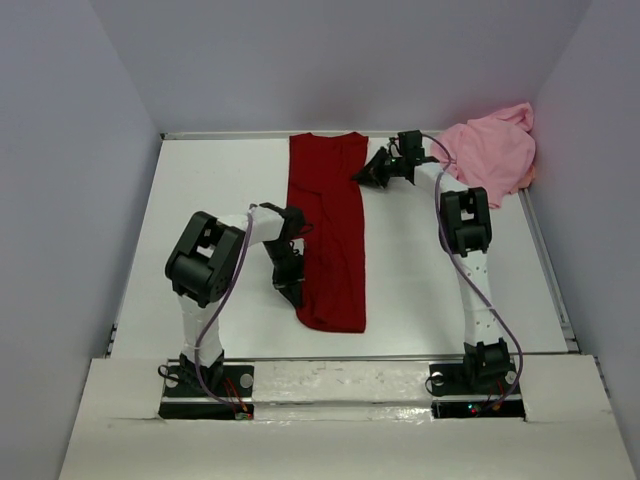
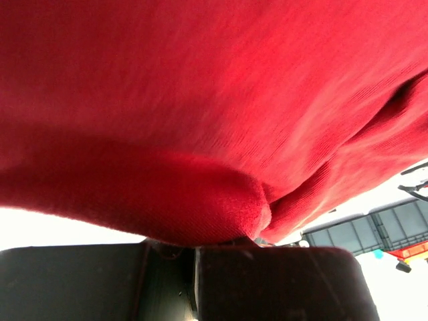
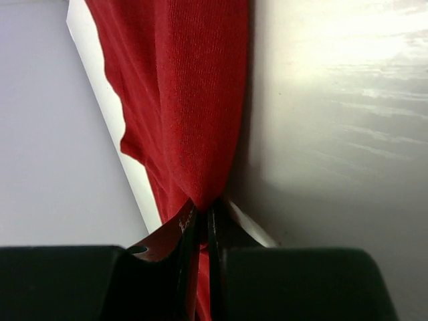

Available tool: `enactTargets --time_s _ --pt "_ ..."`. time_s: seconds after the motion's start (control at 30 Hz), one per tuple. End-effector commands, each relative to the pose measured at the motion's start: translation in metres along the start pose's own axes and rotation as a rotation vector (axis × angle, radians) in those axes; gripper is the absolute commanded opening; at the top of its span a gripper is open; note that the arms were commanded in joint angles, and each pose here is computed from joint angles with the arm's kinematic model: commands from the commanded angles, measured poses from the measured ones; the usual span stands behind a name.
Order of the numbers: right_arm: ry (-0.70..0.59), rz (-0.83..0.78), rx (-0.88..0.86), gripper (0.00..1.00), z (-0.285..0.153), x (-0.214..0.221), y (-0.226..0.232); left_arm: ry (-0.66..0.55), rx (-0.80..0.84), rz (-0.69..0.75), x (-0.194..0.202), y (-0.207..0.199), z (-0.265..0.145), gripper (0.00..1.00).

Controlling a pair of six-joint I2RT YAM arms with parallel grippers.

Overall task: Fold and stack the t-shirts
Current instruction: Rotate the tshirt 90 degrees

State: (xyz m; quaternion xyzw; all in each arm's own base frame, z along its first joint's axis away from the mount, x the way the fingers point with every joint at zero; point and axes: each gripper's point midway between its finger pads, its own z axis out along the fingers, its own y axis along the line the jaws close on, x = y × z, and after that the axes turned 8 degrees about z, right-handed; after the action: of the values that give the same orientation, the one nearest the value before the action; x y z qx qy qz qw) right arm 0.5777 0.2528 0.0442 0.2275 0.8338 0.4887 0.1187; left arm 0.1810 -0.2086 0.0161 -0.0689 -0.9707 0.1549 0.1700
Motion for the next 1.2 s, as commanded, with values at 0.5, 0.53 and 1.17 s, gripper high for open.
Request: enactTargets --time_s 0.5,0.53,1.17 --pt "0.01 -0.027 -0.045 0.15 0.007 -0.003 0.016 -0.053 0.014 -0.035 0.036 0.0 0.001 0.05" --pt "0.01 -0.026 -0.044 0.15 0.008 -0.003 0.015 -0.054 0.012 -0.033 0.037 0.0 0.0 0.05" --pt "-0.009 -0.033 0.005 0.23 0.007 -0.008 -0.002 -0.053 0.009 -0.061 0.076 0.014 -0.003 0.06"
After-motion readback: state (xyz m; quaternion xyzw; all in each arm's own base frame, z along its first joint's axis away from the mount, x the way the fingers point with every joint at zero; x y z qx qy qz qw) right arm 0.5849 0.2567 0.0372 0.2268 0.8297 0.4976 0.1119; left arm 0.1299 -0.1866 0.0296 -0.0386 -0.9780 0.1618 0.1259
